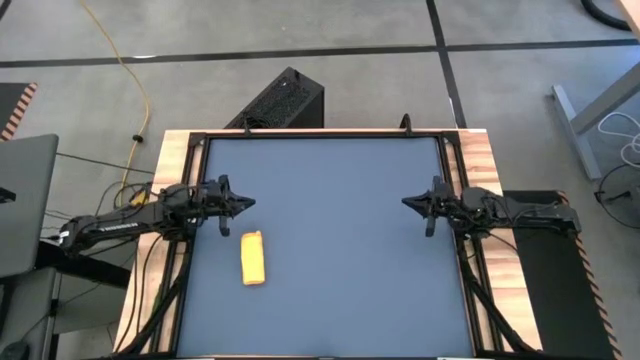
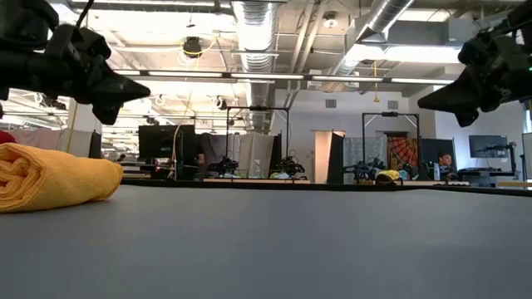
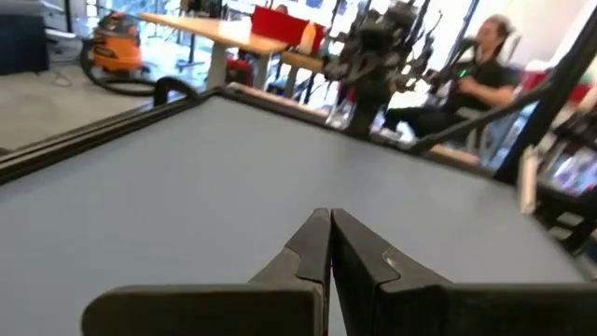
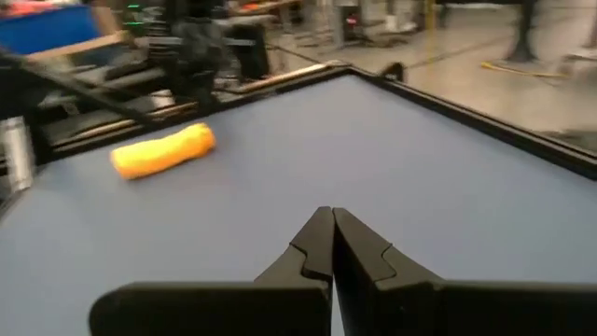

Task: Roll towel
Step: Return to Home Position

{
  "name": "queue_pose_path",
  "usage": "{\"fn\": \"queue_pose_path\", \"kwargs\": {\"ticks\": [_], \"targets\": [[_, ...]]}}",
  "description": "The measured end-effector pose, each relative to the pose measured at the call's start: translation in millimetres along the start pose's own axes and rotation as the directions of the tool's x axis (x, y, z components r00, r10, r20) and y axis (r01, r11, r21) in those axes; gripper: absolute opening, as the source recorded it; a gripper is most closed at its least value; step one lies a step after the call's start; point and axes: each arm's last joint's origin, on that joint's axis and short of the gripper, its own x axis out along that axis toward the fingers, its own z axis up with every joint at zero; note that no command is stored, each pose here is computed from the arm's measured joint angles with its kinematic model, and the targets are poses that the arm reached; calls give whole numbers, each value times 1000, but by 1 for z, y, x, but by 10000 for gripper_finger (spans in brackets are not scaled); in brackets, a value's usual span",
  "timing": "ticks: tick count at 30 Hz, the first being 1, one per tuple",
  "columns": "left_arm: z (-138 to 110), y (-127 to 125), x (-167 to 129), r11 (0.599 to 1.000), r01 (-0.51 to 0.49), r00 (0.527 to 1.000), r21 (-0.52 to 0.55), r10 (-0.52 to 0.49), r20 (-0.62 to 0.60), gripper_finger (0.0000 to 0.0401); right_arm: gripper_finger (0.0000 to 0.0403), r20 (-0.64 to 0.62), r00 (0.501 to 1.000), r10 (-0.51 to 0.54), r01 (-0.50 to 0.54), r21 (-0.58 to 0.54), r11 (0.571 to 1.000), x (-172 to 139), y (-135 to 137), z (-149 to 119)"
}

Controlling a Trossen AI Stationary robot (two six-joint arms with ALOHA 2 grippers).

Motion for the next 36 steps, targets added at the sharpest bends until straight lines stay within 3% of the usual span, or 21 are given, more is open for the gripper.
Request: {"fn": "queue_pose_path", "kwargs": {"ticks": [4, 6, 11, 20, 36], "targets": [[-4, 1, 0, 998, -18, 999, 55, 20, -35, 0, 24, -7, 999, 48, -49, -43, 998, 0, 4, -1], [-5, 2, 0, 998, -21, 998, 56, 24, -53, 0, 24, 5, 1000, -9, 9, -44, 999, 0, 2, -1], [-13, 5, -1, 997, -78, 990, -27, 74, -123, 0, 29, 6, 999, -54, 54, -45, 998, 0, 1, -1], [-14, 6, 0, 992, -117, 985, 46, 122, -122, 0, 32, 5, 998, -58, 58, -44, 997, 0, 1, -1], [-14, 6, 0, 992, -119, 985, 41, 123, -125, 0, 33, 4, 998, -60, 60, -44, 997, 0, 1, -1]]}}
